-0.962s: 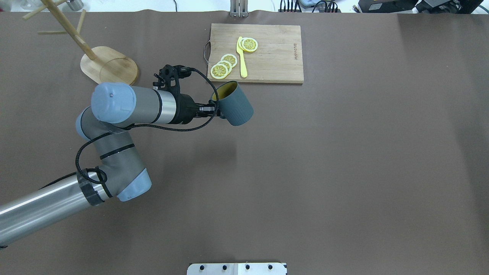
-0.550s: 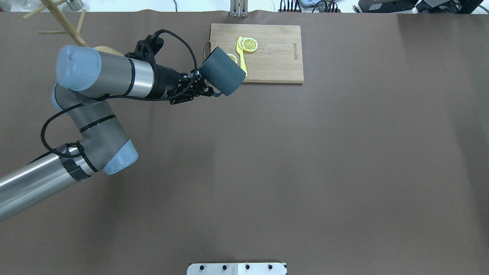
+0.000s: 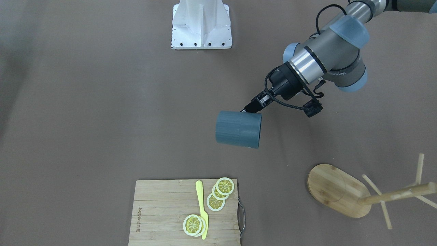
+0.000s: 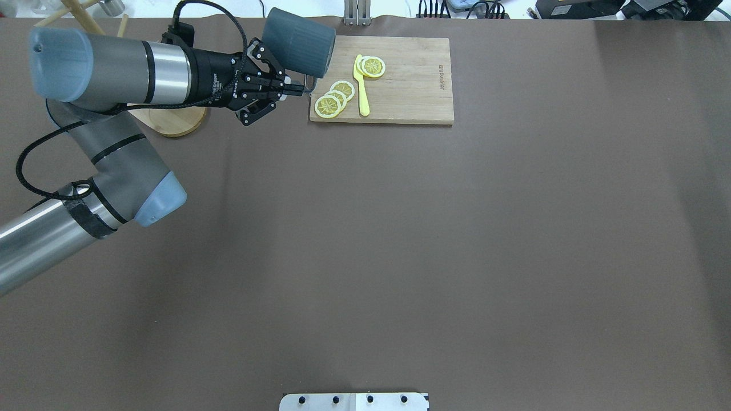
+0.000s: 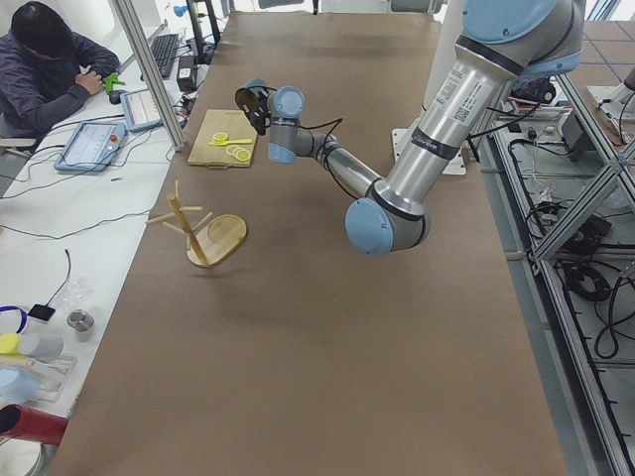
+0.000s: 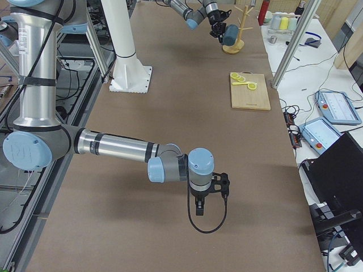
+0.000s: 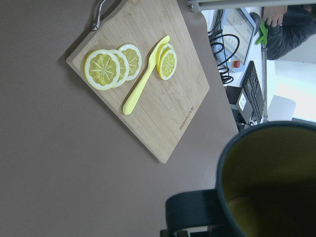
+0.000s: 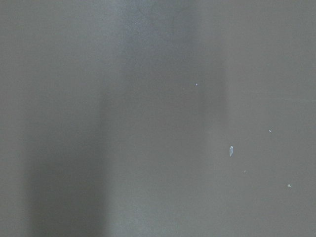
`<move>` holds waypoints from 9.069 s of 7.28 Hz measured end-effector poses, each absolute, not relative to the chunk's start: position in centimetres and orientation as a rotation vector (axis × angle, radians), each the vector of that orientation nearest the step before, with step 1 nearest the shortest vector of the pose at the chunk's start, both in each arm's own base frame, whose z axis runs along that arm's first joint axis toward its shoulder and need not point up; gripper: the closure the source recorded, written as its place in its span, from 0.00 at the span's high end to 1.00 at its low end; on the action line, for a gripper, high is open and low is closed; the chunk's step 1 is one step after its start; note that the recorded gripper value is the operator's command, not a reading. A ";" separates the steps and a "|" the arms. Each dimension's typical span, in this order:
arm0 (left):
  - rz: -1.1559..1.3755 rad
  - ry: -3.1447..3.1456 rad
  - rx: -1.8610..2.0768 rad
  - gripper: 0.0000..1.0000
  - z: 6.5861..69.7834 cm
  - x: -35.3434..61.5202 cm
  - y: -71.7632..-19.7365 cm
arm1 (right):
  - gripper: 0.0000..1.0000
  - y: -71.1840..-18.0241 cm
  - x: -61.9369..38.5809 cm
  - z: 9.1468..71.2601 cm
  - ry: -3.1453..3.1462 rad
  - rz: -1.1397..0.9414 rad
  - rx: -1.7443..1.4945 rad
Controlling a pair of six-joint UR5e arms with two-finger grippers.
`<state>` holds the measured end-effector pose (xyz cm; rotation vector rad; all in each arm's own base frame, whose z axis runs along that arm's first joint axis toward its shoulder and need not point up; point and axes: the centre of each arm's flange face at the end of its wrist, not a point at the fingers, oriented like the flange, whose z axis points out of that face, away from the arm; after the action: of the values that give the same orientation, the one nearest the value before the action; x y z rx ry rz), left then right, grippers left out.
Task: Hang cup on storage rack
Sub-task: 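Lift the teal mug with the left gripper toward the wooden stand, then position the mug handle over a peg of the wooden stand, then lower the mug onto the peg, open and withdraw the left gripper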
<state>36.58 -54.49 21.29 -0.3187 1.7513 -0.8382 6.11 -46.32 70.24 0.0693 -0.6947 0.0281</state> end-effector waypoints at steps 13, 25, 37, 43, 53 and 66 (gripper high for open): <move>-1.525 1.873 -0.820 0.00 37.1 24.4 -64.9 | 1.00 -48.0 3.5 60.8 -0.710 -0.004 0.005; -1.547 1.824 -0.781 0.00 43.4 20.3 -65.9 | 1.00 -48.6 3.5 60.2 -0.705 -0.009 0.018; -1.296 1.806 -0.794 0.00 41.0 21.5 -62.8 | 1.00 -48.8 3.4 60.2 -0.706 -0.010 0.018; -1.320 1.779 -0.764 0.00 46.2 19.6 -62.4 | 1.00 -48.8 3.5 60.2 -0.702 -0.009 0.018; -1.242 1.830 -0.575 0.99 46.7 18.7 -62.5 | 1.00 -48.9 3.5 60.0 -0.703 -0.010 0.021; 0.016 1.646 0.456 0.99 43.6 4.0 -51.7 | 1.00 -48.3 3.4 61.1 -0.710 0.007 -0.005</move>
<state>4.00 -51.66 43.57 0.4560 1.6463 0.0158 3.44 -48.26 61.08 -0.0052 -0.7096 0.0066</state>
